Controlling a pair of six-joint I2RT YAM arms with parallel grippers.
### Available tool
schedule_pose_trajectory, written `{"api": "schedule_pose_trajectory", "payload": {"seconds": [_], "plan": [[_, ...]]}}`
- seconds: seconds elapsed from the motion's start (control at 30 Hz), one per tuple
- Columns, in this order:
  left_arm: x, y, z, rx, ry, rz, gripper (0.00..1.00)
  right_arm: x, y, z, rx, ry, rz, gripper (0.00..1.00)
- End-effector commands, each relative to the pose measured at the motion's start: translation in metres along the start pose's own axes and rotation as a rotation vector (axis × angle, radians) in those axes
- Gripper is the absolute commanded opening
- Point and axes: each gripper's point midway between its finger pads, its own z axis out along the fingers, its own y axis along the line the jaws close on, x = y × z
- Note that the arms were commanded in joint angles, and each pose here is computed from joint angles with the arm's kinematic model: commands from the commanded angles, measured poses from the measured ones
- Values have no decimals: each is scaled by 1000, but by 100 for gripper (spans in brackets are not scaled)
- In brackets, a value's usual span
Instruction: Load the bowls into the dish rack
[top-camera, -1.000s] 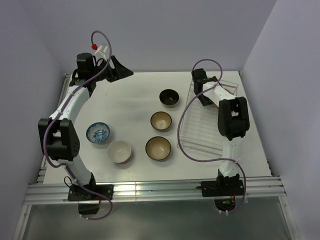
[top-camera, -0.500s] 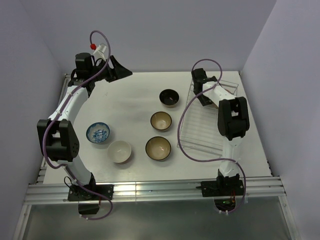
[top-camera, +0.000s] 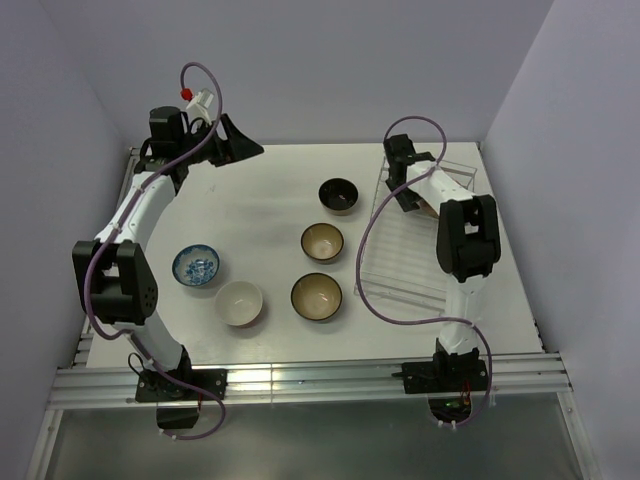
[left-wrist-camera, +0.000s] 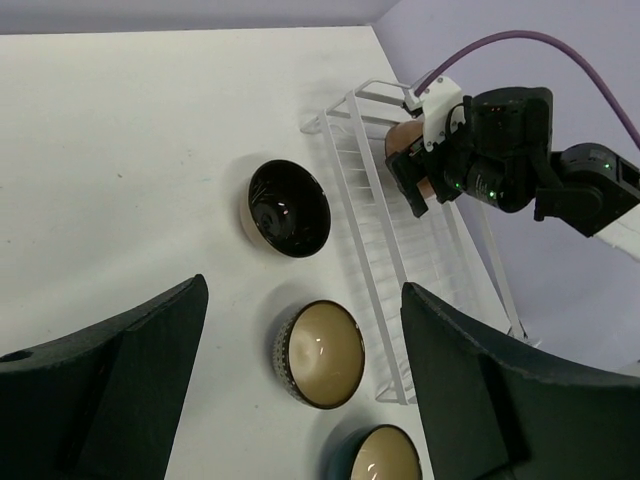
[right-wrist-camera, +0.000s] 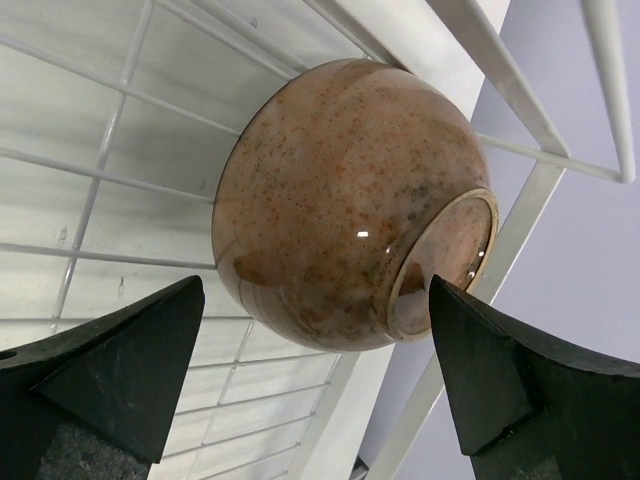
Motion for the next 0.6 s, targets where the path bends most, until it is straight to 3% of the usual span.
{"api": "schedule_pose_trajectory", "payload": {"seconds": [0.0, 0.4, 0.57], "plan": [[-12, -23, -20, 25, -39, 116, 83, -15, -23, -32, -1, -91, 86, 100], [81, 2, -49, -45, 149, 282, 82, -29, -50, -97, -119, -262, 182, 100], [141, -8, -44, -50, 301, 412, 80, -23, -51, -148, -392, -388, 237, 100]]}}
